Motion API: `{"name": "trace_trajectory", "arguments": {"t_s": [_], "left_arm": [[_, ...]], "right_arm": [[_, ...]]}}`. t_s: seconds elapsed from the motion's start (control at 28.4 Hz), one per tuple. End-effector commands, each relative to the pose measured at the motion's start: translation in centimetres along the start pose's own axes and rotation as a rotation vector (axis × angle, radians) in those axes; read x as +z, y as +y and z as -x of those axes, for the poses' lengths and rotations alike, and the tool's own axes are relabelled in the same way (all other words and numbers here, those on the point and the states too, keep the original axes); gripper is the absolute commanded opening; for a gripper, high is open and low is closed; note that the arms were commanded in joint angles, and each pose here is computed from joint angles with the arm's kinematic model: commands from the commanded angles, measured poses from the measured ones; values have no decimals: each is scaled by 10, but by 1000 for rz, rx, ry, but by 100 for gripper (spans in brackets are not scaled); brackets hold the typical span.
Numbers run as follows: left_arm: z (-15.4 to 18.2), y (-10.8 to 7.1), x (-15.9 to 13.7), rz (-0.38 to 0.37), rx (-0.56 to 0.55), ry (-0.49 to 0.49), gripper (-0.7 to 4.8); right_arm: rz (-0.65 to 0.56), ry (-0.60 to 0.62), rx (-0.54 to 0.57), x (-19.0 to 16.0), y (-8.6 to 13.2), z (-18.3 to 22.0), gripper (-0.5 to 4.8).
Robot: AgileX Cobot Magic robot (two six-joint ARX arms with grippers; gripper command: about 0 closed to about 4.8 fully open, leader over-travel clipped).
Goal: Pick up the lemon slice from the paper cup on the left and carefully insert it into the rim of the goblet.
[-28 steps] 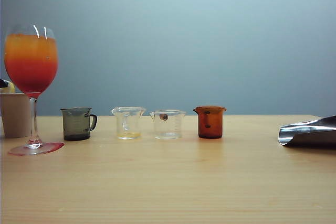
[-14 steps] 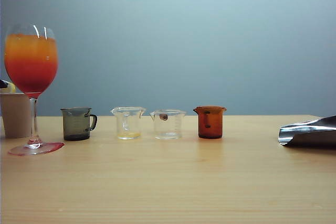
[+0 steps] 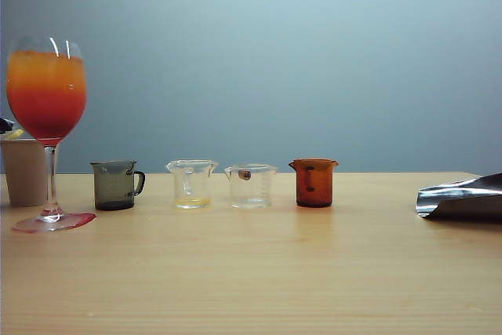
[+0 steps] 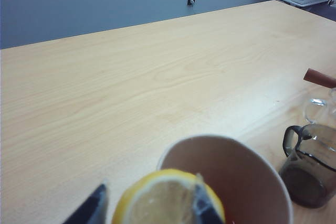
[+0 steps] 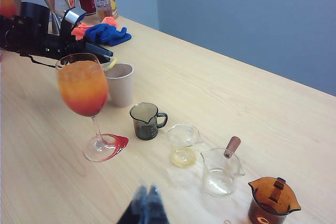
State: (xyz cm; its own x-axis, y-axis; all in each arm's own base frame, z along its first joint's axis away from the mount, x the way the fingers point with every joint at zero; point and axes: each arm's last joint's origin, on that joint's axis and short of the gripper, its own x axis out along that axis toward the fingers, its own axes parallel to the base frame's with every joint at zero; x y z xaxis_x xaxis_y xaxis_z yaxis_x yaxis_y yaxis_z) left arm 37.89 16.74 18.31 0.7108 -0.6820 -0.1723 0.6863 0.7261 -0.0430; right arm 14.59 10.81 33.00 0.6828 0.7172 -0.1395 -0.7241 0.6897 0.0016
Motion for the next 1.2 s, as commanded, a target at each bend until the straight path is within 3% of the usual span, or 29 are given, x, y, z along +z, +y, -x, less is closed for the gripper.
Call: {"name": "trace_trajectory", "arguments": {"t_s": [0.04, 0.7, 0.74, 0.81, 0.88, 1.2], "left_arm": [[0, 0, 4, -13, -9, -9, 179], [-2, -1, 5, 0, -15, -10, 187], [-2, 0, 5, 0, -7, -7, 192], [-2, 0, 4, 0, 17, 4, 270], [-1, 1, 4, 1, 21, 4, 305], [10, 5, 3, 113, 41, -5, 305]], "right_arm": [[9, -26, -2, 4, 0, 1, -5], [14, -34, -3, 5, 0, 1, -5], [15, -34, -3, 5, 0, 1, -5], [14, -35, -3, 5, 0, 1, -5], [15, -36, -3, 6, 0, 2, -5], [15, -37, -3, 6, 0, 2, -5]]}}
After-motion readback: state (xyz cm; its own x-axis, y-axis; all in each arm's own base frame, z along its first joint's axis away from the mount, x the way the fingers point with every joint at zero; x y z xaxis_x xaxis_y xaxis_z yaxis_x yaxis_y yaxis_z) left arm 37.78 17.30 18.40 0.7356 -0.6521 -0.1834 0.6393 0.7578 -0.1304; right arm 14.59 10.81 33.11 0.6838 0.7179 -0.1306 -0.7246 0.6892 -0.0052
